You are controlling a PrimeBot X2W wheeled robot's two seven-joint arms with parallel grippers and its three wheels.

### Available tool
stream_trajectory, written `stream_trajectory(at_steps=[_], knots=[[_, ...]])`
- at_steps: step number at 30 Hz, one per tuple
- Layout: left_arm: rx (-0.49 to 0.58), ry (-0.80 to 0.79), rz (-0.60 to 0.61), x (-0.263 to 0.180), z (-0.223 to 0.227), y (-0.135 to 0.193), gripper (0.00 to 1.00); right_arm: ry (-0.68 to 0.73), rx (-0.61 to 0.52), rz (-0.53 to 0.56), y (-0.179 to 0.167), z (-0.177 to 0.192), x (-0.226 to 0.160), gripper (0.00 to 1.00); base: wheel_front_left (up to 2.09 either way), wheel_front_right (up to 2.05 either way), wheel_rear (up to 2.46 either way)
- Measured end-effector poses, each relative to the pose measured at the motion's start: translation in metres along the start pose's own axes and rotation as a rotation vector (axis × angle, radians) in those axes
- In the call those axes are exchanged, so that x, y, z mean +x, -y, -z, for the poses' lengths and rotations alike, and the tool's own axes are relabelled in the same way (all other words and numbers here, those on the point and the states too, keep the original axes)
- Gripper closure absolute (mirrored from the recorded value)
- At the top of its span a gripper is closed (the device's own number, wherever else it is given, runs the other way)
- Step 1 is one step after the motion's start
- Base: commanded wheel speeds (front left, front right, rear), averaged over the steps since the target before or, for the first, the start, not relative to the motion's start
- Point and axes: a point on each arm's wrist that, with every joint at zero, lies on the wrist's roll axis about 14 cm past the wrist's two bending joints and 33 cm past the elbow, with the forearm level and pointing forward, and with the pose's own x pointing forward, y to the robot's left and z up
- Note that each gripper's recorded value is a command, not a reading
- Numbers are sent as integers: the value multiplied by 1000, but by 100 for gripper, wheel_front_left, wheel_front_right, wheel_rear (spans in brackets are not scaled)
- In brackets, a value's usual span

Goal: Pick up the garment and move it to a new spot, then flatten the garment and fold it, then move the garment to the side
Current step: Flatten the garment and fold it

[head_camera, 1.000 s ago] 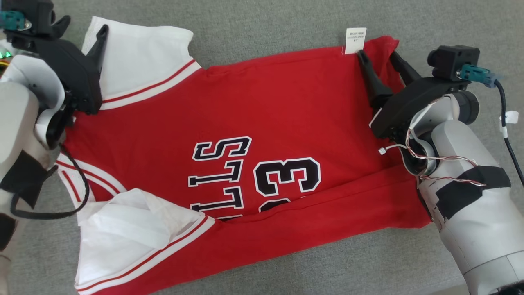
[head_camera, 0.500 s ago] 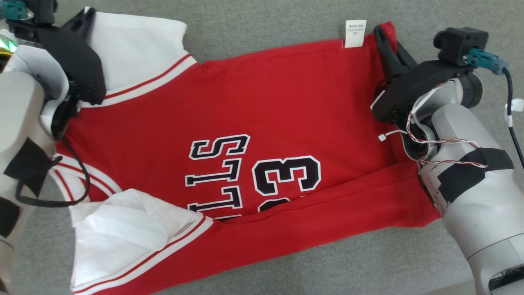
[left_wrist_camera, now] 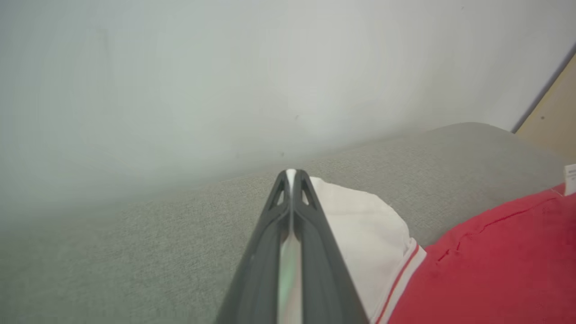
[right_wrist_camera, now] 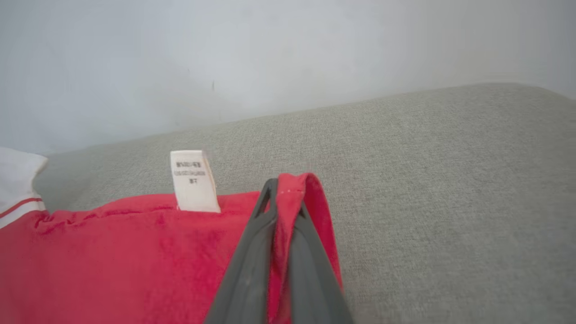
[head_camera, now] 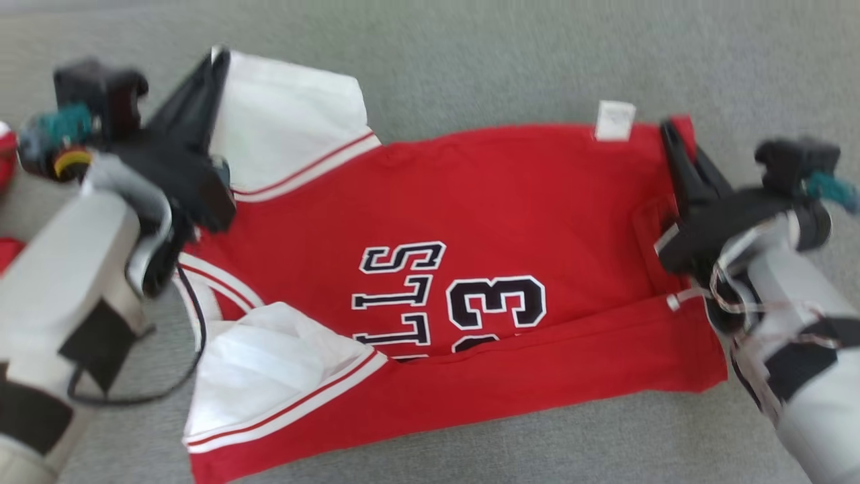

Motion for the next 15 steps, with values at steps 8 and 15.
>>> stream_trajectory(at_steps=[8,15], knots=[[-82,49,-17,-67,3,21,100,29,73,-9,-2,6,-40,100,0,0,0],[-166,59,-89,-129,20,43,100,31,138,-13,-5,17,-66,100,0,0,0]])
